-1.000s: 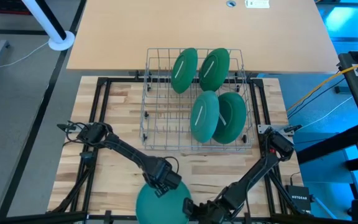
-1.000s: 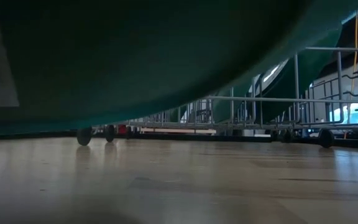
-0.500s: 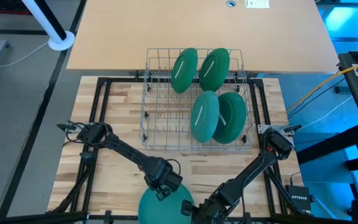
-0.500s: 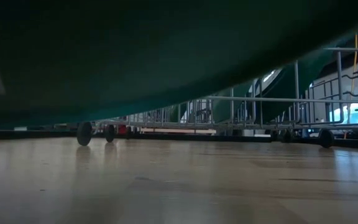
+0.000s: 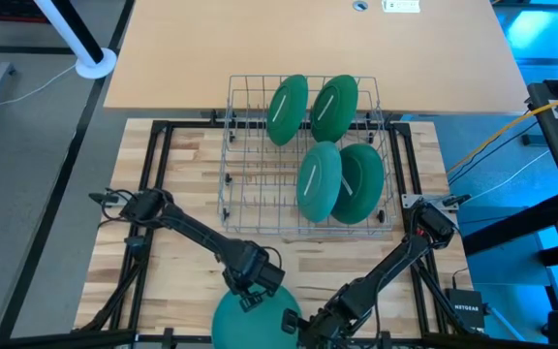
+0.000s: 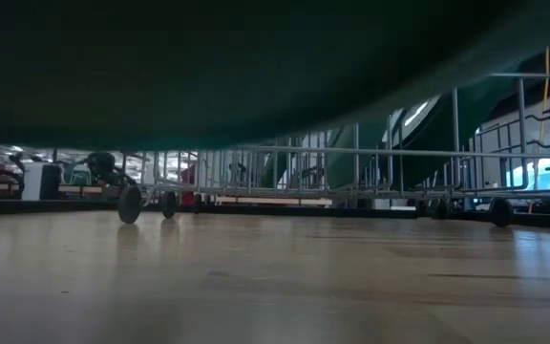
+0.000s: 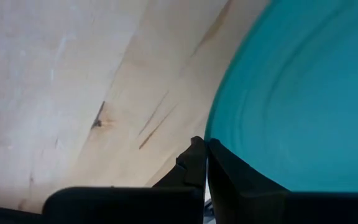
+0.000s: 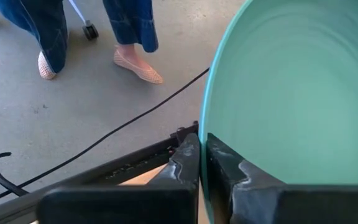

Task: Sort dishes
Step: Put the blue plate into the dish rack

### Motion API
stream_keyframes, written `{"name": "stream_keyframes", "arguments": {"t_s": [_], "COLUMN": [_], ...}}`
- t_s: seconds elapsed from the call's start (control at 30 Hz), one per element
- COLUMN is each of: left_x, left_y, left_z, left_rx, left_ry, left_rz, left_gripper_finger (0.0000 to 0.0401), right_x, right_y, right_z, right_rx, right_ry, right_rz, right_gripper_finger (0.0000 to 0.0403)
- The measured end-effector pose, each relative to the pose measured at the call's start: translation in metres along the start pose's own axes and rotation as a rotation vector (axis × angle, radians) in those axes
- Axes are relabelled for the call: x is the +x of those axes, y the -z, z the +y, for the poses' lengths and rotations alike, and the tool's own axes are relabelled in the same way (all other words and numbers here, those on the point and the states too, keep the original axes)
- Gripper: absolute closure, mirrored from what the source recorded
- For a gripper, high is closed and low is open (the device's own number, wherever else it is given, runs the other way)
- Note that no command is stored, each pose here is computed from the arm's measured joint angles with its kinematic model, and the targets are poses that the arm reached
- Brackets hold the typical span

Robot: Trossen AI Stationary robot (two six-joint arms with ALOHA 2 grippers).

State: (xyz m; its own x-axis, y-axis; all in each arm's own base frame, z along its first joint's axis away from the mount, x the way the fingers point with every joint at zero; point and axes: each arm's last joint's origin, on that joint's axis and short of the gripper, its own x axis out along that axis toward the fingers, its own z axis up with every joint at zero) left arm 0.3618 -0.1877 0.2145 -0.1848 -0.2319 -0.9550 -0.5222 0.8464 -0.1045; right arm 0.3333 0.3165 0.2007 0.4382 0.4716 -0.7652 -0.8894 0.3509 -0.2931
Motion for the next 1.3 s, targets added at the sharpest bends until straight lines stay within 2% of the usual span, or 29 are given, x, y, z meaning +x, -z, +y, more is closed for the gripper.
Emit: {"name": "stream_keyframes", "arguments": {"t_s": [0.2,0.4,0.6,0.73,0.87,0.93,1.07,1.17,1.3], "left_x": [-0.028,-0.033,-0.033,-0.034,-0.039,-0.048,-0.079,-0.107,-0.142], "left_y": [0.012,0.015,0.017,0.019,0.026,0.036,0.063,0.092,0.133], "left_z": [0.003,0.002,0.002,0.007,0.018,0.023,0.029,0.044,0.066], "left_rx": [0.032,0.042,0.046,0.035,-0.047,-0.013,0.101,0.055,-0.035], "left_ry": [0.045,0.091,0.093,0.098,0.053,0.047,0.108,0.091,0.106], "left_rz": [-0.047,-0.005,0.015,0.096,0.221,0.236,0.120,-0.038,-0.327], "left_gripper_finger": [0.0401,0.0396,0.0337,0.0297,0.0288,0.0291,0.0302,0.0306,0.0305], "right_x": [0.000,0.000,0.000,0.000,-0.002,-0.006,-0.021,-0.039,-0.073], "right_y": [-0.001,-0.001,0.000,-0.001,-0.003,-0.006,-0.024,-0.041,-0.067], "right_z": [0.000,0.000,0.002,0.001,0.000,-0.002,-0.012,-0.022,-0.035], "right_rx": [-0.001,-0.003,0.017,0.023,0.048,0.065,0.066,0.048,0.036], "right_ry": [0.004,-0.001,-0.012,-0.006,0.007,0.016,0.058,0.078,0.122], "right_rz": [-0.001,-0.007,-0.001,-0.004,-0.018,-0.018,-0.049,-0.078,-0.105], "right_gripper_finger": [0.0392,0.0392,0.0393,0.0393,0.0393,0.0393,0.0393,0.0393,0.0393]}}
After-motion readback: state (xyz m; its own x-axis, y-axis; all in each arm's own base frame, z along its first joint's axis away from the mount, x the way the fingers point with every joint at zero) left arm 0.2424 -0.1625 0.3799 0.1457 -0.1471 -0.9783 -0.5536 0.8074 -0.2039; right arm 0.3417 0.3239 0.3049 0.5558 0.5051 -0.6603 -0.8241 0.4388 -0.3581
